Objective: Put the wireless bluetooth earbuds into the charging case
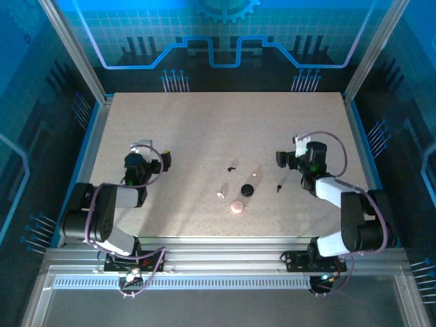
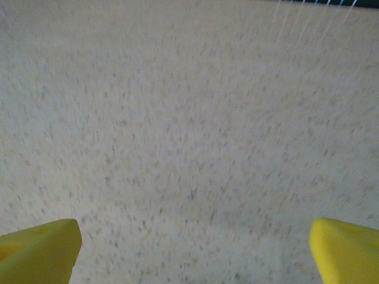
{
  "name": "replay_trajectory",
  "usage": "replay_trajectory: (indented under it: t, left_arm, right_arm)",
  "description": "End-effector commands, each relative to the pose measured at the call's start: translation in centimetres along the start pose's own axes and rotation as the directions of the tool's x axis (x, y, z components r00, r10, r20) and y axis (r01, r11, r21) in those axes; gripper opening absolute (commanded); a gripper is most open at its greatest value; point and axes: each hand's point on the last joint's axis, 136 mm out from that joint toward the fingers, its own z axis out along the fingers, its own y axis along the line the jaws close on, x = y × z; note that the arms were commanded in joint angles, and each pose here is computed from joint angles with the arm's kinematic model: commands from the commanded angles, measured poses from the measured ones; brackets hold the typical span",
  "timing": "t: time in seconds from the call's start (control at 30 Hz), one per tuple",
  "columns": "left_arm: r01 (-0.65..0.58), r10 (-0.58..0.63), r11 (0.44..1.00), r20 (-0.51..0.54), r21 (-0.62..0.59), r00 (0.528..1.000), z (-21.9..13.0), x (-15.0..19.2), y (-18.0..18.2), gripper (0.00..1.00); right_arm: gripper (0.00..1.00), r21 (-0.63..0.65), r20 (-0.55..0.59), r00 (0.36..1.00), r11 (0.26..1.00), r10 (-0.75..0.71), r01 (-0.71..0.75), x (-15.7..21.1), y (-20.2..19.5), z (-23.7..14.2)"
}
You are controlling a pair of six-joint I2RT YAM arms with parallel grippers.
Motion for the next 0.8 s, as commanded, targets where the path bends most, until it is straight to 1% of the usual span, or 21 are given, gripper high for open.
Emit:
replay_trajectory:
  t: [0.0, 0.13, 0.2, 0.27, 0.3, 0.37, 0.47, 0.53, 0.6, 0.67, 0.7, 0.77]
  left_arm:
    - [-0.024, 0.024, 1.0, 0.041, 0.011, 0.999, -1.6, -3.2, -0.8, 0.99]
    - [0.0, 0.0, 1.0, -0.004, 0.025, 1.0, -3.5, -6.7, -2.4, 0.95]
    - [0.029, -0.028, 0.999, -0.057, 0.022, 0.998, -4.4, -7.8, -3.4, 0.93]
    - [0.037, -0.031, 0.999, -0.138, 0.039, 0.99, -5.2, -7.8, -4.8, 0.91]
    - [0.03, -0.022, 0.999, -0.174, 0.045, 0.984, -5.6, -7.7, -5.6, 0.9]
    - [0.027, -0.019, 0.999, -0.24, 0.032, 0.971, -6.4, -6.9, -6.5, 0.9]
    - [0.108, -0.097, 0.994, -0.32, 0.018, 0.942, -7.3, -4.5, -7.1, 0.9]
    - [0.173, -0.162, 0.985, -0.375, -0.004, 0.913, -7.9, -2.5, -7.2, 0.89]
    - [0.207, -0.196, 0.978, -0.414, -0.019, 0.889, -8.4, -0.9, -7.2, 0.88]
    - [0.213, -0.206, 0.976, -0.449, -0.034, 0.87, -8.8, 0.6, -7.1, 0.88]
    - [0.21, -0.205, 0.977, -0.466, -0.042, 0.861, -8.9, 1.3, -6.9, 0.88]
    - [0.197, -0.201, 0.979, -0.496, -0.061, 0.845, -9.1, 2.4, -6.6, 0.88]
  right_arm:
    - [1.0, 0.004, -0.069, 0.997, 1.0, 0.026, -0.026, -2.8, 0.5, -3.1]
    - [1.0, -0.023, -0.156, 0.988, 0.999, 0.02, -0.024, -5.3, 1.9, -6.5]
    - [1.0, -0.028, -0.221, 0.975, 0.998, 0.04, -0.047, -5.7, 2.6, -8.0]
    - [1.0, -0.053, -0.291, 0.956, 0.996, 0.048, -0.066, -5.5, 3.9, -9.3]
    - [0.97, -0.082, -0.329, 0.944, 0.994, 0.04, -0.071, -5.2, 4.9, -9.9]
    - [0.95, -0.125, -0.384, 0.923, 0.99, 0.007, -0.06, -4.7, 6.9, -11.0]
    - [0.94, -0.179, -0.468, 0.882, 0.983, -0.051, -0.037, -3.3, 10.1, -12.1]
    - [0.87, -0.21, -0.544, 0.837, 0.975, -0.058, -0.069, -1.8, 12.1, -12.5]
    - [0.81, -0.231, -0.623, 0.782, 0.963, -0.039, -0.136, -0.1, 13.9, -12.5]
    - [0.78, -0.245, -0.683, 0.73, 0.953, -0.038, -0.179, 1.4, 15.5, -12.3]
    - [0.77, -0.245, -0.708, 0.704, 0.954, -0.053, -0.175, 2.3, 16.2, -12.1]
    - [0.75, -0.247, -0.735, 0.672, 0.959, -0.093, -0.138, 3.7, 17.0, -11.7]
